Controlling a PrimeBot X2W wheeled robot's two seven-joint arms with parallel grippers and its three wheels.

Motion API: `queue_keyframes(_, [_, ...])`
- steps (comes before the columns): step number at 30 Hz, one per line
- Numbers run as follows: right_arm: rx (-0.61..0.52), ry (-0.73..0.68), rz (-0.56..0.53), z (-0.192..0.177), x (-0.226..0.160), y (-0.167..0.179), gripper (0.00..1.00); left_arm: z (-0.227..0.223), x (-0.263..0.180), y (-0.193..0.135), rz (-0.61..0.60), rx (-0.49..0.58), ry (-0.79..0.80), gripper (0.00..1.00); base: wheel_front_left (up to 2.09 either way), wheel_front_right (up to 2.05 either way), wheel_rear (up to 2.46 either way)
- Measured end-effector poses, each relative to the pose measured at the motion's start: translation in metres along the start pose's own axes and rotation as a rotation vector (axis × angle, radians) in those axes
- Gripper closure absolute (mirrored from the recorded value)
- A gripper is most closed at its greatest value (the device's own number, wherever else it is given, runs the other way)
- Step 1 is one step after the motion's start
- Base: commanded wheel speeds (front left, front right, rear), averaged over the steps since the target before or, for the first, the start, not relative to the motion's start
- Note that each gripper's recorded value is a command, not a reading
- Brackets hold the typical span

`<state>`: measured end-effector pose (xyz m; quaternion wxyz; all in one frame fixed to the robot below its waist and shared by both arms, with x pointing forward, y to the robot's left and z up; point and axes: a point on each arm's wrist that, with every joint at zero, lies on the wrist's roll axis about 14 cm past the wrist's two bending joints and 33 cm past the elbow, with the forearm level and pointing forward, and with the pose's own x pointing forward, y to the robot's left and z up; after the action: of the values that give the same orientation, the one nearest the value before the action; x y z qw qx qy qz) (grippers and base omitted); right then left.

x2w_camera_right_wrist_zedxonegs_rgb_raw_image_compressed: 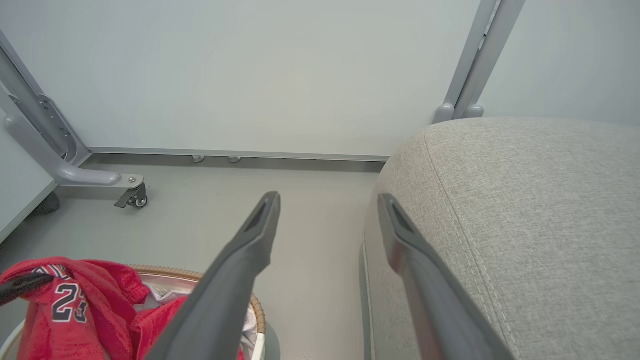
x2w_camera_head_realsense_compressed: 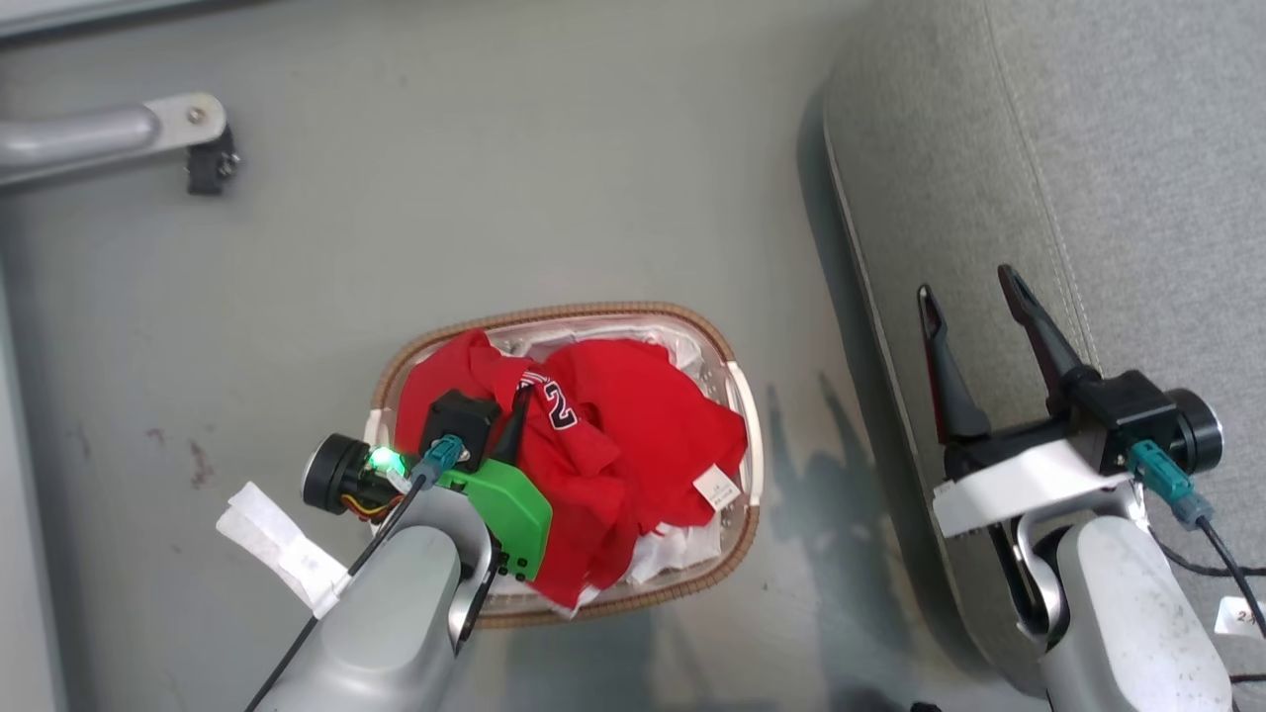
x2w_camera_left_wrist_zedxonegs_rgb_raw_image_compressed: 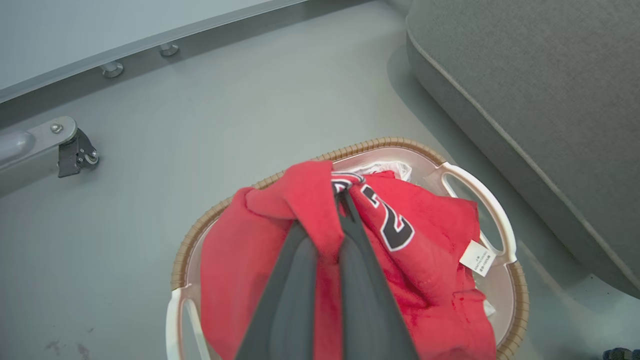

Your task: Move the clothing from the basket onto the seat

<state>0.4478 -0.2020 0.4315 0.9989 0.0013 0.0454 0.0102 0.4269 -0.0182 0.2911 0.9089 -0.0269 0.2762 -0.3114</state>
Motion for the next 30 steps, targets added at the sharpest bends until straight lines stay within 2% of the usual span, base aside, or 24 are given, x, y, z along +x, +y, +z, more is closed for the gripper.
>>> queue_keyframes(13, [0.002, -0.068, 0.036, 0.033, -0.042, 0.017, 0.0, 0.108, -0.052, -0.004, 0.005, 0.221, -0.266, 1.0, 0.0, 0.0, 0.0])
queue_keyframes(24, [-0.007, -0.156, 0.099, 0.065, -0.069, 0.04, 0.0, 0.233, -0.103, -0.012, 0.034, 0.52, -0.501, 1.0, 0.0, 0.0, 0.0])
queue_keyframes(30, [-0.013, -0.201, 0.14, 0.079, -0.078, 0.054, 0.0, 0.287, -0.131, -0.029, 0.04, 0.63, -0.587, 1.0, 0.0, 0.0, 0.0])
